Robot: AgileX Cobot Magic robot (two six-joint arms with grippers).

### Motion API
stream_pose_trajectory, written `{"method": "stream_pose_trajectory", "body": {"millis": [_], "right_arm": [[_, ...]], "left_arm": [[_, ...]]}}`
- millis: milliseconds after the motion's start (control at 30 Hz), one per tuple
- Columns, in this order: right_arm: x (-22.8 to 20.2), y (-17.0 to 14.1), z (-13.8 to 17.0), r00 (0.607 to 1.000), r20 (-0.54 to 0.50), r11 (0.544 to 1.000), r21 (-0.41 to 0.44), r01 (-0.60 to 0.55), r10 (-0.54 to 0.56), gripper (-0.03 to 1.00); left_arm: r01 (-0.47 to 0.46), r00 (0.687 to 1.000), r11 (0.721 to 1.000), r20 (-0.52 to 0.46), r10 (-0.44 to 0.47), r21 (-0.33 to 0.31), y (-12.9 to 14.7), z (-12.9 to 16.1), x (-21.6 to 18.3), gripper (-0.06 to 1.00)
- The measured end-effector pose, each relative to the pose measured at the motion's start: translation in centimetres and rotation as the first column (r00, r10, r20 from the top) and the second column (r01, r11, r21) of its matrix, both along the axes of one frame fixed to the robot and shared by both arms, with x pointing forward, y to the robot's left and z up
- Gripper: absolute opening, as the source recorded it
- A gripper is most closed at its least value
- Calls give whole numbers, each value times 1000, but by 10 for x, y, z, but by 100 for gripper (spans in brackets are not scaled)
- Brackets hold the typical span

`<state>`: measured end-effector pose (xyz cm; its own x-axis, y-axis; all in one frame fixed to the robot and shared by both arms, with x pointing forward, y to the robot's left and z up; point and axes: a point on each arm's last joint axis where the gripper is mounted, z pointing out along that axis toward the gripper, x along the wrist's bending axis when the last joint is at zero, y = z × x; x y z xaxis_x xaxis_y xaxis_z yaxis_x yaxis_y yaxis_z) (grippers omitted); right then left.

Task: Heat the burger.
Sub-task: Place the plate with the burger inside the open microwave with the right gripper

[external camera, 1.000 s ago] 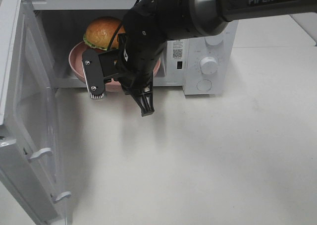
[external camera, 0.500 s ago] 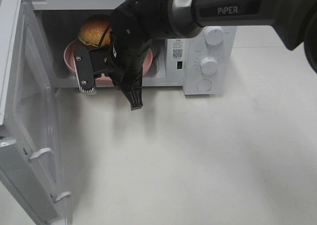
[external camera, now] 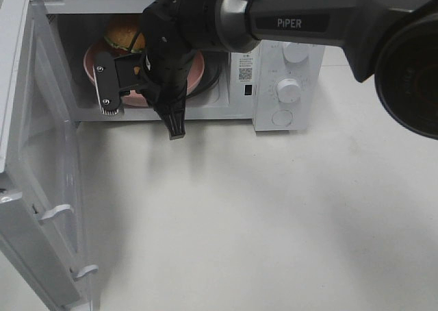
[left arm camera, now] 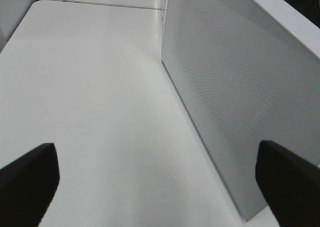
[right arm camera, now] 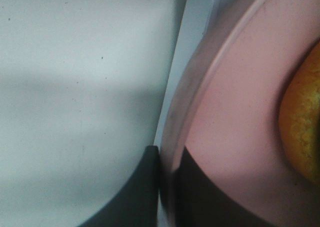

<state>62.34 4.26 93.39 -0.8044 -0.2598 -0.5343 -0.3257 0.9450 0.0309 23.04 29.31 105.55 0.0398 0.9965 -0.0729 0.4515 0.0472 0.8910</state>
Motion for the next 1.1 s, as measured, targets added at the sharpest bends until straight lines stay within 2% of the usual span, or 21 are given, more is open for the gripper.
{"method": "stream_pose_trajectory", "body": {"millis": [400, 1100], "right_arm": [[14, -10, 6, 999, 20, 999, 9, 33, -33, 5], [20, -6, -4, 999, 27, 999, 20, 31, -31, 6]], "left_arm": [[0, 1000, 1000, 0, 0, 0, 0, 0, 0, 99], [0, 1000, 1000, 0, 0, 0, 0, 0, 0, 99]]}}
